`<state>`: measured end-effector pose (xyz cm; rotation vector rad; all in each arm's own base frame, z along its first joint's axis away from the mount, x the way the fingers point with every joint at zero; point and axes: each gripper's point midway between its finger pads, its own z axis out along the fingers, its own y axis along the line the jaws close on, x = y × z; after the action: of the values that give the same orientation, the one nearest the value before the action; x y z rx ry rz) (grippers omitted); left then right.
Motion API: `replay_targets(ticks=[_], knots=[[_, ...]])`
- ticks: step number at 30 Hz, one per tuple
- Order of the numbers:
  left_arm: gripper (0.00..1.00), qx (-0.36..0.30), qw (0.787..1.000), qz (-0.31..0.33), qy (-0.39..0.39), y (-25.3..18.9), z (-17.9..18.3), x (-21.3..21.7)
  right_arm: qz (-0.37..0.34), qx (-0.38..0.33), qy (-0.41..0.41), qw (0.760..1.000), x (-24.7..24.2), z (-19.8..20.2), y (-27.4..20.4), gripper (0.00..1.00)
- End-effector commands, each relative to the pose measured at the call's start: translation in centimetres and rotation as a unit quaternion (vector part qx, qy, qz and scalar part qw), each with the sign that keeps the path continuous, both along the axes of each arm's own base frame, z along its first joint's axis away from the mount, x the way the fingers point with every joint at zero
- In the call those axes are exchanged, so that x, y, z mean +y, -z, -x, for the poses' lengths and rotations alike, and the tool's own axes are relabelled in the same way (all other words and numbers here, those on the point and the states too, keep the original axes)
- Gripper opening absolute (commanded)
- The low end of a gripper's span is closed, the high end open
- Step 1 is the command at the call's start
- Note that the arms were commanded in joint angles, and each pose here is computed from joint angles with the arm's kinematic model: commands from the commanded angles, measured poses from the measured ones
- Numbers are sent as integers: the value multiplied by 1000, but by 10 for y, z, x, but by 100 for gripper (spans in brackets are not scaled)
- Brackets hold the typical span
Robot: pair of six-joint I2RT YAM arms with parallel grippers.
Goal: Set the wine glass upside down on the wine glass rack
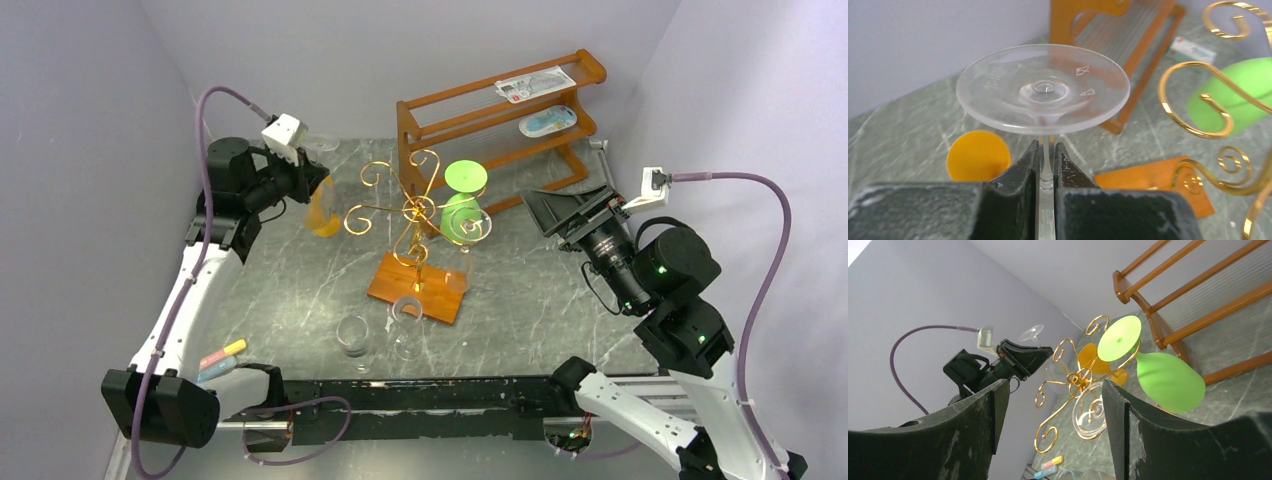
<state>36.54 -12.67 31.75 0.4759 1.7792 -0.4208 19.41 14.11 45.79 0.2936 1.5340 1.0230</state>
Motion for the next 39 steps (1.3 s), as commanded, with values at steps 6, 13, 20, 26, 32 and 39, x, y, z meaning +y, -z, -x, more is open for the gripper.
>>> replay_targets(ticks=[6, 13, 20, 26, 32, 39], knots=[[5, -139, 953, 104, 248, -59, 47, -46, -5, 6, 6, 1000, -2, -1, 2, 71], [5, -129, 939, 107, 300, -40, 59, -55, -2, 14, 9, 1000, -3, -1, 7, 70], [5, -112, 929, 104, 336, -24, 64, -65, -1, 11, 9, 1000, -3, -1, 6, 70], [5, -99, 925, 101, 353, -14, 65, -68, 4, 11, 18, 1000, -7, 0, 6, 68], [5, -88, 907, 102, 398, -4, 78, -87, 1, 9, 24, 1000, -11, 0, 8, 68], [5, -89, 900, 103, 414, 2, 78, -98, -3, 10, 30, 999, -14, 1, 10, 68]])
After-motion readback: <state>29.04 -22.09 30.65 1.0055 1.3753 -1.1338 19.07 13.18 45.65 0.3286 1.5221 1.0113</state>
